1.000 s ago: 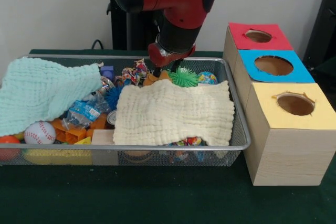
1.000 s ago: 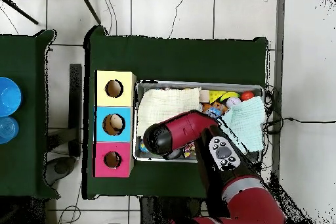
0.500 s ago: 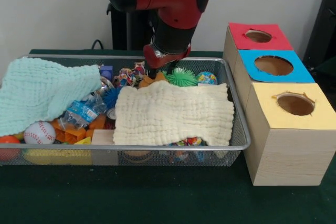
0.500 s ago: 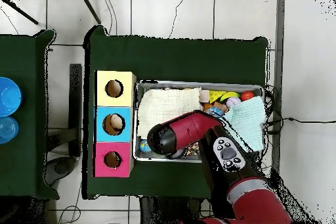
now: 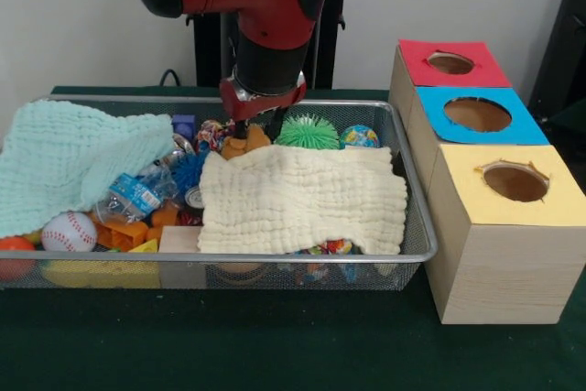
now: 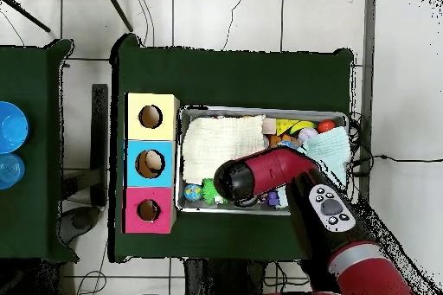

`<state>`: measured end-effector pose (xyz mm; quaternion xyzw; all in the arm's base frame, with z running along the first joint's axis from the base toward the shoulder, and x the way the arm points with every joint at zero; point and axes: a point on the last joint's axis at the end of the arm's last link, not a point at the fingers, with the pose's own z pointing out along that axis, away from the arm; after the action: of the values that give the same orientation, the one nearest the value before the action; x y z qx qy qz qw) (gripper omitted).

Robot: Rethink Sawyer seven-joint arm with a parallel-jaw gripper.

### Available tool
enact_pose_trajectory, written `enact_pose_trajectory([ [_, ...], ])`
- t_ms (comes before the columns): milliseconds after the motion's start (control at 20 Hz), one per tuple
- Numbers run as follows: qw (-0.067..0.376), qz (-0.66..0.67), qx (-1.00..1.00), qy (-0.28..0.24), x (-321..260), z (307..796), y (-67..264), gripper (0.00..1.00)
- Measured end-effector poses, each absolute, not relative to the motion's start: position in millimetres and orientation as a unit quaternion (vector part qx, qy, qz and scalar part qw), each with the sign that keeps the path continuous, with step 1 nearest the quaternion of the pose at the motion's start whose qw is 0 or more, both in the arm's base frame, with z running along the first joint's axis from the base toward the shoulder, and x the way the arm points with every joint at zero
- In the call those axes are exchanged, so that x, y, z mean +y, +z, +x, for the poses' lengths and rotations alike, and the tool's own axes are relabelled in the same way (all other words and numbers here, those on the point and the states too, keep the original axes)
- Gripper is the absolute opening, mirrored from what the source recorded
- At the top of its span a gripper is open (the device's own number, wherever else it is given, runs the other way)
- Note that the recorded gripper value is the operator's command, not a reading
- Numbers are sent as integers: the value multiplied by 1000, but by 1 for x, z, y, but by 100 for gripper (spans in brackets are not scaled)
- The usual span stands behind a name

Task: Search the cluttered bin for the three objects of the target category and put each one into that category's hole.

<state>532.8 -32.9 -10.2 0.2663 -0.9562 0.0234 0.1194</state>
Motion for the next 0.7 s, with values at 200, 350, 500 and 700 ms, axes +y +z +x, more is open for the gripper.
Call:
enact_pose_trajectory([
  [200,117,262,-958,21,-37,534,-10,100],
  [350,116,266,-957,22,-36,534,-10,100],
  [500,114,272,-955,24,-35,535,-11,0],
  [700,109,282,-953,29,-35,535,-12,0],
])
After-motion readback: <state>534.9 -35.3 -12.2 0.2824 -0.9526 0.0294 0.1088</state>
